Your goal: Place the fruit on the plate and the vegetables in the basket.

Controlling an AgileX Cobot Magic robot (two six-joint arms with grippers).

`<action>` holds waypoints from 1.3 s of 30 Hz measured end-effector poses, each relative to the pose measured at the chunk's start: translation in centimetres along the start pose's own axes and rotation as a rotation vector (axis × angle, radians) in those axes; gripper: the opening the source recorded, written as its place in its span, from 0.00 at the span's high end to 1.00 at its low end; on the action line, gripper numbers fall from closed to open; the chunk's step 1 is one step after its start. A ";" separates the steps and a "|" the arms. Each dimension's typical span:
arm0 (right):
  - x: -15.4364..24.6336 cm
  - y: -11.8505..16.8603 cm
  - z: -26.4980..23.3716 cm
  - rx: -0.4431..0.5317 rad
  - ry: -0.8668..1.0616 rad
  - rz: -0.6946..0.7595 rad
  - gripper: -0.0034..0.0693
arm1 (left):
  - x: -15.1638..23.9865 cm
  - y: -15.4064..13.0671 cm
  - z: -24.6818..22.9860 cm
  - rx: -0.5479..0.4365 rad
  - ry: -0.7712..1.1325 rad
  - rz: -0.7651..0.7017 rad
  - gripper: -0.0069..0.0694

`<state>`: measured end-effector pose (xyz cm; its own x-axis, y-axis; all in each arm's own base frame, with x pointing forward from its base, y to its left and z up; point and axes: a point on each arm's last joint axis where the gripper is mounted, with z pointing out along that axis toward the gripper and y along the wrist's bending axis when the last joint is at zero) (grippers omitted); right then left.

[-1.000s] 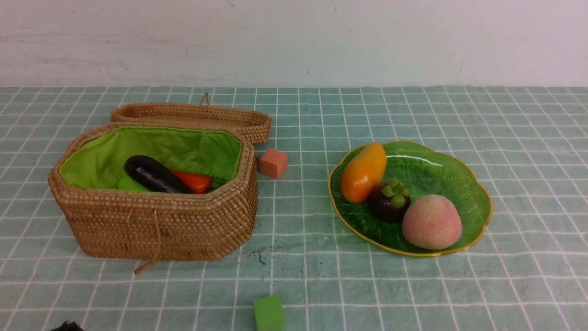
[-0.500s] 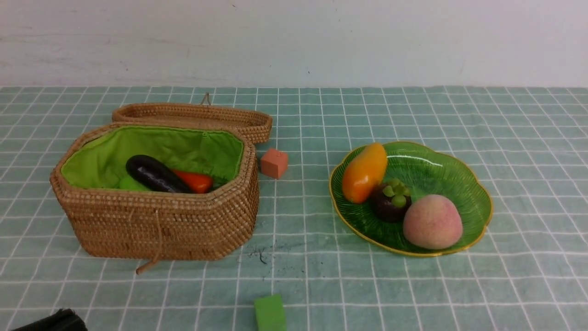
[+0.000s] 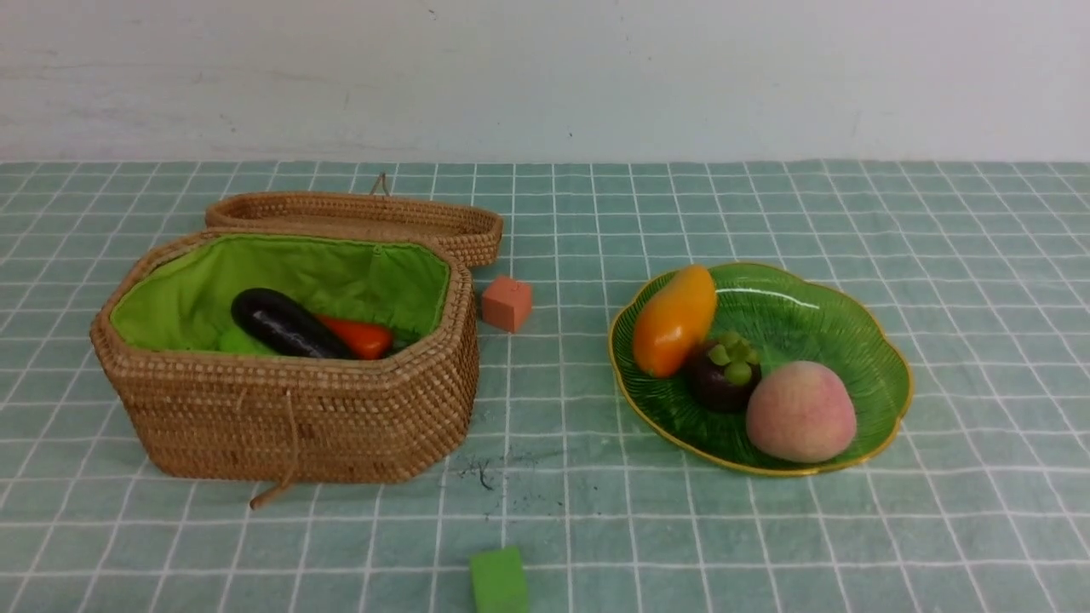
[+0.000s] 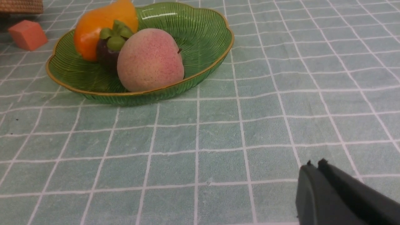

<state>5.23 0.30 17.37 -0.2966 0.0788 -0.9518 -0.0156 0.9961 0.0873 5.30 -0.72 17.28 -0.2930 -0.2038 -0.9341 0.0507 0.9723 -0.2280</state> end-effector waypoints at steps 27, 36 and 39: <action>0.0 0.0 0.0 0.000 0.000 0.000 0.91 | 0.4 0.1 0.0 -0.013 0.036 -0.021 0.93; 0.0 0.0 0.0 0.000 0.000 0.000 0.89 | 0.4 0.1 0.0 -0.013 0.036 -0.021 0.93; 0.0 0.0 0.0 0.000 0.000 0.000 0.89 | 0.4 0.1 0.0 -0.013 0.036 -0.021 0.93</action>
<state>5.23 0.30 17.37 -0.2966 0.0788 -0.9518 -0.0156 0.9961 0.0873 5.21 -0.70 16.88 -0.3278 -0.2203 -0.9187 0.0320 0.9693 -0.2438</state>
